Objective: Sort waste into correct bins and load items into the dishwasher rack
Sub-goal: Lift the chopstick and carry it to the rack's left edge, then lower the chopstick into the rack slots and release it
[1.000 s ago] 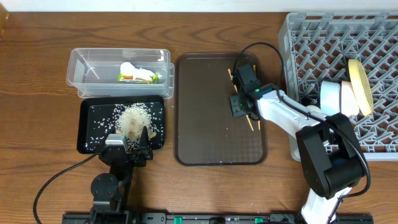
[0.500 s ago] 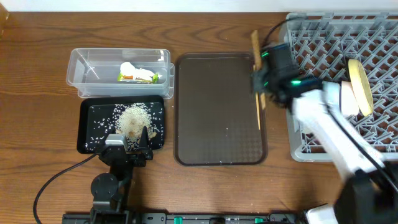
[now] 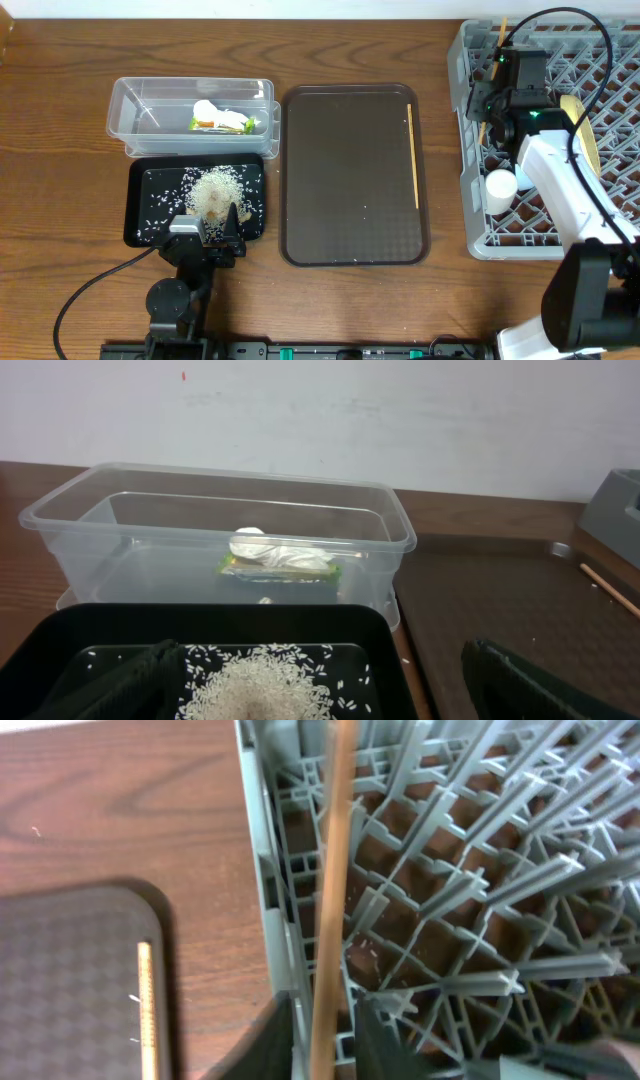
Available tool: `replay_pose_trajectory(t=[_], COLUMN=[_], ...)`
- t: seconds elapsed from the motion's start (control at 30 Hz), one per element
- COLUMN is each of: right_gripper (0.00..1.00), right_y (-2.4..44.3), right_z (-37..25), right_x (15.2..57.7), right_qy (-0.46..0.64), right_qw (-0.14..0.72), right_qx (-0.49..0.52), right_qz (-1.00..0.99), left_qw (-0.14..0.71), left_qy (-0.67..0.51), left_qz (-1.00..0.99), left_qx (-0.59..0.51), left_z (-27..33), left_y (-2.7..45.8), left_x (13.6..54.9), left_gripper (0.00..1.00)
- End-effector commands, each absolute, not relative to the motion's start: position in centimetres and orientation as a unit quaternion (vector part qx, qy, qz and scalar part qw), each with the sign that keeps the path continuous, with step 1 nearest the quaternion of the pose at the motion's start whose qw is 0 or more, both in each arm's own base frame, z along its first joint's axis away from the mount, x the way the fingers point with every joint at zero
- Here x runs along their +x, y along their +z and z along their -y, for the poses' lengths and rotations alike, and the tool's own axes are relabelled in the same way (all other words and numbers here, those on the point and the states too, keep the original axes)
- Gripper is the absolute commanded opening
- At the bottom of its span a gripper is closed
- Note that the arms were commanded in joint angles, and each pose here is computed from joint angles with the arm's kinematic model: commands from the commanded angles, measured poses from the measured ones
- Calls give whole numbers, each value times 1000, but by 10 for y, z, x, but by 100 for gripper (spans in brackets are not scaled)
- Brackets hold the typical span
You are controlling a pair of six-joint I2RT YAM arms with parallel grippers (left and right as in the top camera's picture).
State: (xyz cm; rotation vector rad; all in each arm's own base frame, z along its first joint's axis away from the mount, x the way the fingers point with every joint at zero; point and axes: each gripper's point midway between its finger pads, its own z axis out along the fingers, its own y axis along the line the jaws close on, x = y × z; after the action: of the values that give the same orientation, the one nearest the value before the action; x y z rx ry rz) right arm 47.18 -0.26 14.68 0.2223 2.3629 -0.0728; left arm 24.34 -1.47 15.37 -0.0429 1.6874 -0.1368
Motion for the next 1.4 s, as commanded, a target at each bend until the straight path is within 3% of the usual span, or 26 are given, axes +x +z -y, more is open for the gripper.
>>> replay_pose_trajectory(t=[0.0,0.07,0.2,0.4,0.63,0.83,1.0,1.07,1.13,1.17,1.37], right_gripper=[33,42,50,54,40,1,1,13,39,45,44], right_y=[156,167,186,170,167,178,179,175,168,163,153], right_z=[0,-14,-65,-121,-121,-96,-74,-57,-48,-47,-27], right_x=[476,473,453,415,412,432,455,462,464,465,464], right_qy=[-40,-22,55,87,72,63,36,-13,-36,-34,-37], right_qw=[390,398,393,330,326,362,398,412,409,403,386], right_qx=[57,43,0,-52,8,62,114,133,142,142,167], right_qz=[-918,-916,-918,-938,-943,-928,-909,-901,-901,-904,-907], left_qw=[647,647,647,647,647,647,647,647,647,647,647], left_qy=[-57,-57,-57,-57,-57,-57,-57,-57,-57,-57,-57], left_qz=[-760,-760,-760,-760,-760,-760,-760,-760,-760,-760,-760], left_qx=[-15,-15,-15,-15,-15,-15,-15,-15,-15,-15,-15], left_z=[15,15,15,15,15,15,15,15,15,15,15], left_y=[137,137,137,137,137,137,137,137,137,137,137], left_x=[244,244,244,244,244,244,244,244,244,244,244], left_gripper=[90,91,91,90,90,90,91,90,91,91,90])
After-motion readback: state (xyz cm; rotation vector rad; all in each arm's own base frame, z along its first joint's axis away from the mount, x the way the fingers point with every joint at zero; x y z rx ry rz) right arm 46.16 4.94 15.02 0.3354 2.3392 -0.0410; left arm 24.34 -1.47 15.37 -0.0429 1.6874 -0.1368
